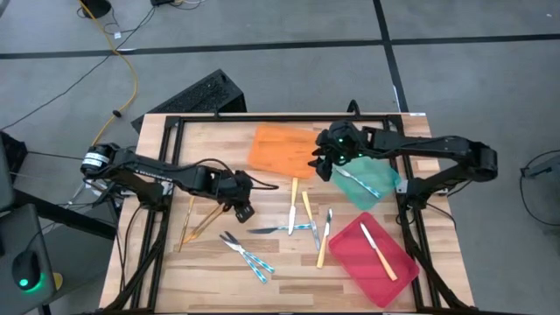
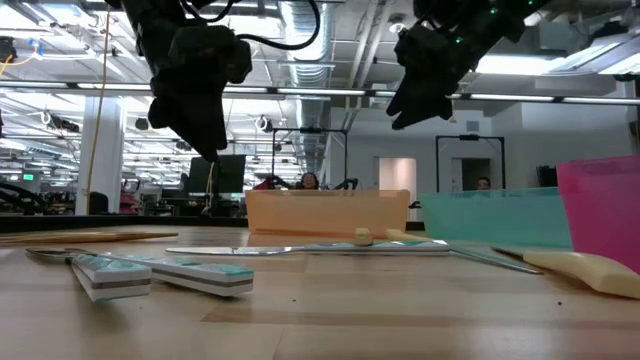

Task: Sort silverware by color (type)
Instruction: Put the right gold knife into the orange bin

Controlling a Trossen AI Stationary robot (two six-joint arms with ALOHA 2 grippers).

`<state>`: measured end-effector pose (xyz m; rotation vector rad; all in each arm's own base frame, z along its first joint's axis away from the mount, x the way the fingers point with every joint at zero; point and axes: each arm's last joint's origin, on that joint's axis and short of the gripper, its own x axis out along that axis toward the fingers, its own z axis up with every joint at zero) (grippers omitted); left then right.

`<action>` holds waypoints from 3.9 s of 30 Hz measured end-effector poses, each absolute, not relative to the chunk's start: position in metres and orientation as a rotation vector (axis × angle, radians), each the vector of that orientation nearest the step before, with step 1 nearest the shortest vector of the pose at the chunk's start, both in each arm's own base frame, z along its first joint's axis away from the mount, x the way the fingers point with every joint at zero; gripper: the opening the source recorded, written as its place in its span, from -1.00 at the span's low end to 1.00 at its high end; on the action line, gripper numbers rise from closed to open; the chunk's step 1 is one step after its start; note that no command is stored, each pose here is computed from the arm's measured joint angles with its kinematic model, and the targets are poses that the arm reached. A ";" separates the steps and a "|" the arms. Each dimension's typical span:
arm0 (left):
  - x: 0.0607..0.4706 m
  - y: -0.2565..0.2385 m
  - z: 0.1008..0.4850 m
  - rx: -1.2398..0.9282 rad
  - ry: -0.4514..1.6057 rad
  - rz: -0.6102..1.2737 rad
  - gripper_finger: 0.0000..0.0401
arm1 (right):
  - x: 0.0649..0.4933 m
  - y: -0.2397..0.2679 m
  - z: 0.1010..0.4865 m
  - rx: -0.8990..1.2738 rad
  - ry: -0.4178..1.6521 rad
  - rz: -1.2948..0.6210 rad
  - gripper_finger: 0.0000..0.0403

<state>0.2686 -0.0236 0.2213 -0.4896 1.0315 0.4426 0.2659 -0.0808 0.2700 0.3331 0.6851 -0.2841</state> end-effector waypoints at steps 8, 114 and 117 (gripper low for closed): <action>0.255 -0.027 0.217 -0.493 1.094 0.624 -0.23 | 0.271 -0.081 0.266 0.339 0.687 -0.256 0.14; 0.297 0.064 0.295 -0.460 0.208 0.803 -0.98 | 0.275 -0.082 0.270 0.387 0.620 -0.271 0.14; 0.297 0.075 0.303 -0.426 0.116 0.861 -0.97 | 0.274 -0.082 0.270 0.390 0.621 -0.272 0.14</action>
